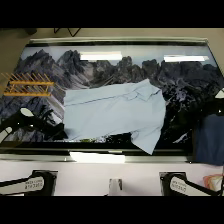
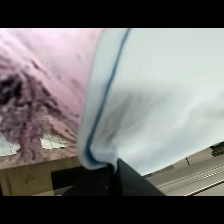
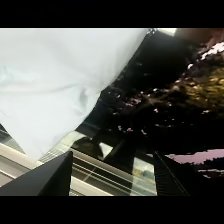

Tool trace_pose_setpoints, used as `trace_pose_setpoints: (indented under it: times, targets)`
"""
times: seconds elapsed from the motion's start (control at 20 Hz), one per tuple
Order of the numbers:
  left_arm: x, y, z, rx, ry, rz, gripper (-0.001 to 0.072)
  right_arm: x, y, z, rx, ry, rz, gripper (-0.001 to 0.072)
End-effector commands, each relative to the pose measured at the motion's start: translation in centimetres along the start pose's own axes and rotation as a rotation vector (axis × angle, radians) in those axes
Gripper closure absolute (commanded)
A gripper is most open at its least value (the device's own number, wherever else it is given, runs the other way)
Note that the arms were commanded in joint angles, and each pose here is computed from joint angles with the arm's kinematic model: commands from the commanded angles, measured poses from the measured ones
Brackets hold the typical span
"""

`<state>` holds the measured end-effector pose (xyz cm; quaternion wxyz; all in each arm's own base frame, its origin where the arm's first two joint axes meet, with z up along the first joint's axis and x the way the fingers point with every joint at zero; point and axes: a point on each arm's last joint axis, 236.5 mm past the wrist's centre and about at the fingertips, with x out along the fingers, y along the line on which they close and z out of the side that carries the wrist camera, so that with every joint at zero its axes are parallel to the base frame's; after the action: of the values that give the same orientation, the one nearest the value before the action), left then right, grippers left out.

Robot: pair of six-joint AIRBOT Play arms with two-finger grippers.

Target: Fold the shirts.

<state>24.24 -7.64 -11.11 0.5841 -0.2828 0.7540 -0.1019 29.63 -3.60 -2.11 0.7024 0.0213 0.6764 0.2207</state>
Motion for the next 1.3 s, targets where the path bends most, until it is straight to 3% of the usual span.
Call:
trace_pose_setpoints:
  times: [0.0,0.3,0.5,0.55,0.65,0.75,0.85,1.0,1.1,1.25]
  targets:
    - [0.4,-0.5,0.4,0.005,-0.019,-0.001,0.0672,2.6,1.1,-0.9,0.017,0.001,0.061,0.0228]
    - [-0.4,-1.1,0.5,0.022,-0.052,-0.002,0.0673,7.2,1.2,0.9,0.067,-0.113,0.119,0.0282]
    - [-1.4,-1.7,0.2,0.042,-0.072,-0.006,0.0673,9.6,0.1,2.4,0.112,-0.127,0.077,0.0299]
    - [-1.6,-1.9,0.0,0.046,-0.073,-0.008,0.0673,10.1,0.0,3.1,0.121,-0.141,0.070,0.0371]
    - [-1.9,-2.1,-0.1,0.056,-0.079,-0.009,0.0673,11.0,0.9,4.2,0.096,-0.151,0.067,0.0414]
    - [-2.5,-2.5,-0.2,0.069,-0.094,-0.011,0.0674,11.5,2.1,4.8,0.048,-0.146,0.061,0.0682]
    - [-4.6,-3.6,1.0,0.113,-0.170,-0.008,0.0675,9.5,2.7,6.3,-0.025,-0.200,0.042,0.0686]
    - [-14.6,-8.8,4.8,0.274,-0.479,0.002,0.0676,-1.0,3.6,11.5,-0.246,-0.442,-0.130,0.0686]
    - [-27.4,-15.6,5.1,0.444,-0.840,-0.004,0.0676,-14.0,6.8,14.9,-0.434,-0.705,-0.322,0.0686]
    - [-50.0,-27.8,-6.6,0.743,-1.529,-0.045,0.0675,-38.8,15.9,11.6,-0.618,-1.197,-0.765,0.0686]
